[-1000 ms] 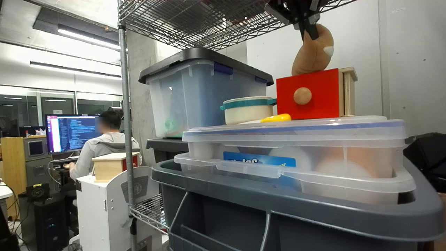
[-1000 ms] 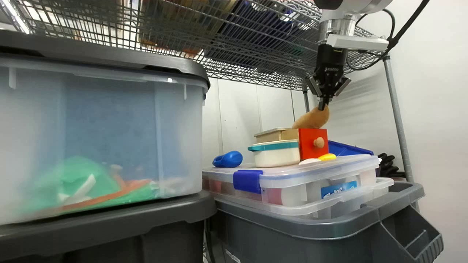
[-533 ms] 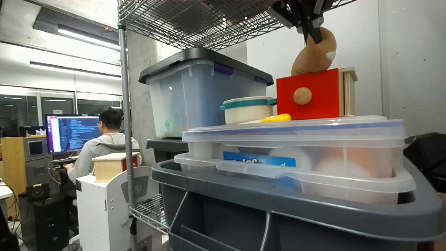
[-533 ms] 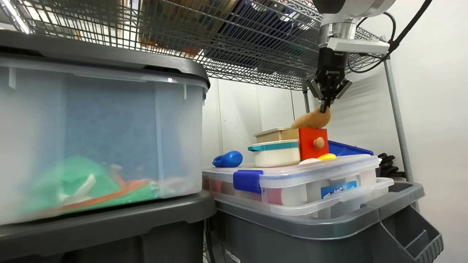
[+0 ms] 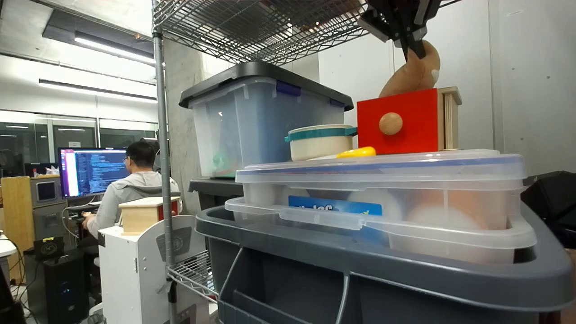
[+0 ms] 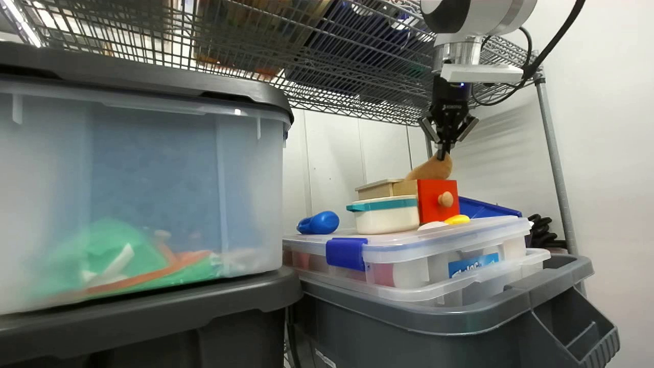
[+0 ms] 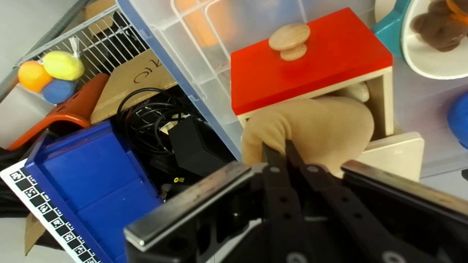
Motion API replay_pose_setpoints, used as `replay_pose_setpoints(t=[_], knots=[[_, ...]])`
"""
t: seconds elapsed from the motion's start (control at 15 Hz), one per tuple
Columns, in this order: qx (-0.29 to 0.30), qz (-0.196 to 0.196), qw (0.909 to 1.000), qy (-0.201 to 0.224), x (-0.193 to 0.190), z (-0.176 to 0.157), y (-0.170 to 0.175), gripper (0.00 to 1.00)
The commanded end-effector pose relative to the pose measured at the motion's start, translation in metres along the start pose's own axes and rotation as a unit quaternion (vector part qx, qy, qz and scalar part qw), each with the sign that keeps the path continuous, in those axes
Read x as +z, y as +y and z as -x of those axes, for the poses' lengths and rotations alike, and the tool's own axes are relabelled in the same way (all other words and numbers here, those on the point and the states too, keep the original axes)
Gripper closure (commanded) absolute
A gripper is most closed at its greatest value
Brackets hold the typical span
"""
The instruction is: Put the bread plushy in the drawer
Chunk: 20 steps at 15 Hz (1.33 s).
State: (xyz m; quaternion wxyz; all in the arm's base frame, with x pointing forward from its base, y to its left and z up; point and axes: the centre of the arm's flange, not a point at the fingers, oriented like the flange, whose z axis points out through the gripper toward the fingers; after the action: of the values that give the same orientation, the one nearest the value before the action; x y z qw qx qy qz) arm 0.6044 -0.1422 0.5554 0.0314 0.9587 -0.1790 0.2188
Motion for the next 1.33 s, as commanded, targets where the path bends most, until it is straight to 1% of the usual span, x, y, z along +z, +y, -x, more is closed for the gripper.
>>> replay_pose_setpoints(t=[0.0,0.47,0.53,0.6,0.73,1.13,1.2,1.27], knots=[[0.008,0.021,0.9997,-0.006,0.008,-0.025,-0.01,0.99],[0.005,0.031,0.9995,-0.009,0.009,-0.033,-0.019,0.99],[0.003,0.031,0.9995,-0.009,0.008,-0.033,-0.02,0.85],[0.004,0.032,0.9994,-0.01,0.007,-0.034,-0.021,0.69],[0.006,0.033,0.9994,-0.011,0.003,-0.034,-0.022,0.56],[0.011,0.032,0.9994,-0.01,-0.003,-0.035,-0.021,0.11],[0.011,0.031,0.9994,-0.01,-0.003,-0.034,-0.021,0.05],[0.011,0.03,0.9994,-0.009,-0.004,-0.033,-0.021,0.0]])
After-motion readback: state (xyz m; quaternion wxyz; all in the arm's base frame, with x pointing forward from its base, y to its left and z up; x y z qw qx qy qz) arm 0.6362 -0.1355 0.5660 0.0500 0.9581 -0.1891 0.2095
